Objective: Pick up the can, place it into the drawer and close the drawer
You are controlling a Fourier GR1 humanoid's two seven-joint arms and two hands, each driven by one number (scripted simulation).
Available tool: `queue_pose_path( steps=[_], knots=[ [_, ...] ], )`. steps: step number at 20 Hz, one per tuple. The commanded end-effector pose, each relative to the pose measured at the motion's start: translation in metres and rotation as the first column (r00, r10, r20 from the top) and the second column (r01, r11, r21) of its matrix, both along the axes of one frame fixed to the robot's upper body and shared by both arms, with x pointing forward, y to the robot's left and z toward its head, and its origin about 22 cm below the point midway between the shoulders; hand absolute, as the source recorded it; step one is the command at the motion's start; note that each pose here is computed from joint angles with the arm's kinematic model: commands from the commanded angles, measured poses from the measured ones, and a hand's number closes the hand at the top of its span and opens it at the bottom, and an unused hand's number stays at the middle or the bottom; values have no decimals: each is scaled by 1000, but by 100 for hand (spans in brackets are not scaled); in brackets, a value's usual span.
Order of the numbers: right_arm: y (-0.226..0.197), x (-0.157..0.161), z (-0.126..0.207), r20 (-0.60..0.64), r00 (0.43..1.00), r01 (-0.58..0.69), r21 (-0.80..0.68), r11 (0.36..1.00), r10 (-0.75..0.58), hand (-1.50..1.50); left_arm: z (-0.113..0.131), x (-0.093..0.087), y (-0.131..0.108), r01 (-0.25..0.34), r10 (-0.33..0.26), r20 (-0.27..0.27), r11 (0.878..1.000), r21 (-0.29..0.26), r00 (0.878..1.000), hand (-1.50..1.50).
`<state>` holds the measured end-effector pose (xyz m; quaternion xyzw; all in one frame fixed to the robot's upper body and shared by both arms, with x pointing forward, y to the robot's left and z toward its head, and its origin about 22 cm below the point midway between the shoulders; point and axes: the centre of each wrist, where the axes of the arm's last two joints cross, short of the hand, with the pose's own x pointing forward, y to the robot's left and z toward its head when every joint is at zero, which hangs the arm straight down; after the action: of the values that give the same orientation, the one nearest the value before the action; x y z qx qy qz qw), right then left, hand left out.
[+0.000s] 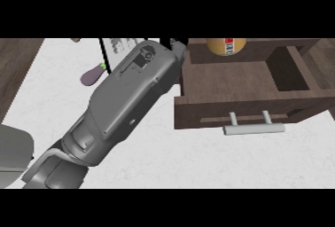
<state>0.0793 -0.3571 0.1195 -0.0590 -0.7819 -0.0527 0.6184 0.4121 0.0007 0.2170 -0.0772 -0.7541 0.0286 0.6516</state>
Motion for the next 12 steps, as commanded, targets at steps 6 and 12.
queue_pose_path(
  steps=[6, 12],
  knots=[
    [-11, 4, -1, 15, 1000, -22, 2, 1000, 22, -150, -1, 7, -15, -43, 45, -33, 998, 43, 998, 150],
    [2, -4, 11, 13, 1000, -23, 4, 1000, 23, -150, -26, 4, -16, -39, 44, -74, 997, 66, 996, 150]
  ],
)
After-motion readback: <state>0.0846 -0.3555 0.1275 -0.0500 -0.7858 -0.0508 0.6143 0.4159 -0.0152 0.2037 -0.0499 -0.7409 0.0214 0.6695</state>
